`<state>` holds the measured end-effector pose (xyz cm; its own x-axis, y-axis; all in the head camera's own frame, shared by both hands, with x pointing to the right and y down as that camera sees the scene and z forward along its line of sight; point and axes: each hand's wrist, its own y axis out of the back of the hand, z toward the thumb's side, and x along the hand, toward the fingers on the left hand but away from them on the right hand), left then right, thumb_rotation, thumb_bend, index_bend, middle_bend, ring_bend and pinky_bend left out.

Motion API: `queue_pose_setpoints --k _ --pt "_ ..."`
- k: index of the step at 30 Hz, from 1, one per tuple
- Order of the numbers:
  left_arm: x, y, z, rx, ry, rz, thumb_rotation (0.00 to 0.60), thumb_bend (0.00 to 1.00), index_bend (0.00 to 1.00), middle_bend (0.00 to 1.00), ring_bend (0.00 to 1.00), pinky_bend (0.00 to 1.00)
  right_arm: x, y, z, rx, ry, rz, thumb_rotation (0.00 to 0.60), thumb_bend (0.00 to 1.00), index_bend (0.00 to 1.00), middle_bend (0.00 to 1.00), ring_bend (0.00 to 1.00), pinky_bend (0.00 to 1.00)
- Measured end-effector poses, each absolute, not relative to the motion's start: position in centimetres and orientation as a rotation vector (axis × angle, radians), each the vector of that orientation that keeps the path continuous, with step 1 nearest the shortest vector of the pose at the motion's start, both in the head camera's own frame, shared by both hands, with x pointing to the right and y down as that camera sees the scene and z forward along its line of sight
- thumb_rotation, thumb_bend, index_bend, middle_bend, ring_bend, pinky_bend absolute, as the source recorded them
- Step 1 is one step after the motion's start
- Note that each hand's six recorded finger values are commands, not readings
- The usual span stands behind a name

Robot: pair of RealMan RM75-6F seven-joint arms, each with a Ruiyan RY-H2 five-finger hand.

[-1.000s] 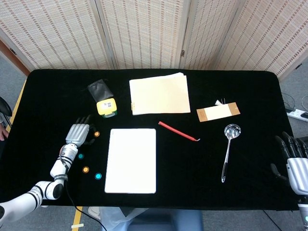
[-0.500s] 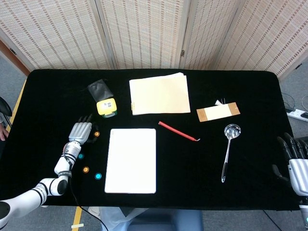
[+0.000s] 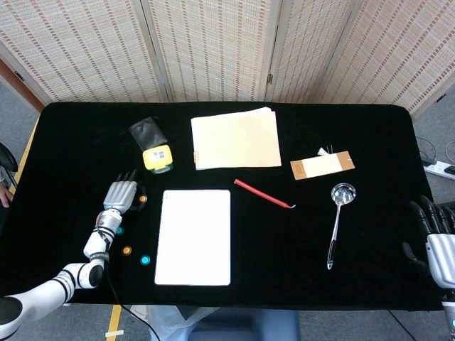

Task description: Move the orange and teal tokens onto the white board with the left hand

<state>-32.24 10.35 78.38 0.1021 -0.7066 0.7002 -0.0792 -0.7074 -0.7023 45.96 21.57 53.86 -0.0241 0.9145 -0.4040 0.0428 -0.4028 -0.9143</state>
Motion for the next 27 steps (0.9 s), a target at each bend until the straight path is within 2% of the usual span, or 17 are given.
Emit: queue_pose_setpoints --k 4,14,27 --pt "-32.2 10.4 78.3 -1.887 0.771 -1.637 0.600 0.45 0.54 0.00 0.00 0.00 45.9 21.5 53.9 -1.524 -1.036 1.514 0.600 0.40 0.00 0.00 0.04 0.00" --pt "-31.6 10.8 75.8 -1.926 0.808 -1.529 0.600 0.45 0.54 0.01 0.00 0.00 45.6 21.5 54.1 -1.536 -1.033 1.507 0.600 0.40 0.00 0.00 0.04 0.00" --pt "-25.7 13.9 71.0 -2.045 0.716 -1.269 0.600 0.45 0.55 0.01 0.00 0.00 45.8 21.8 53.9 -1.538 -1.042 1.501 0.600 0.40 0.00 0.00 0.04 0.00"
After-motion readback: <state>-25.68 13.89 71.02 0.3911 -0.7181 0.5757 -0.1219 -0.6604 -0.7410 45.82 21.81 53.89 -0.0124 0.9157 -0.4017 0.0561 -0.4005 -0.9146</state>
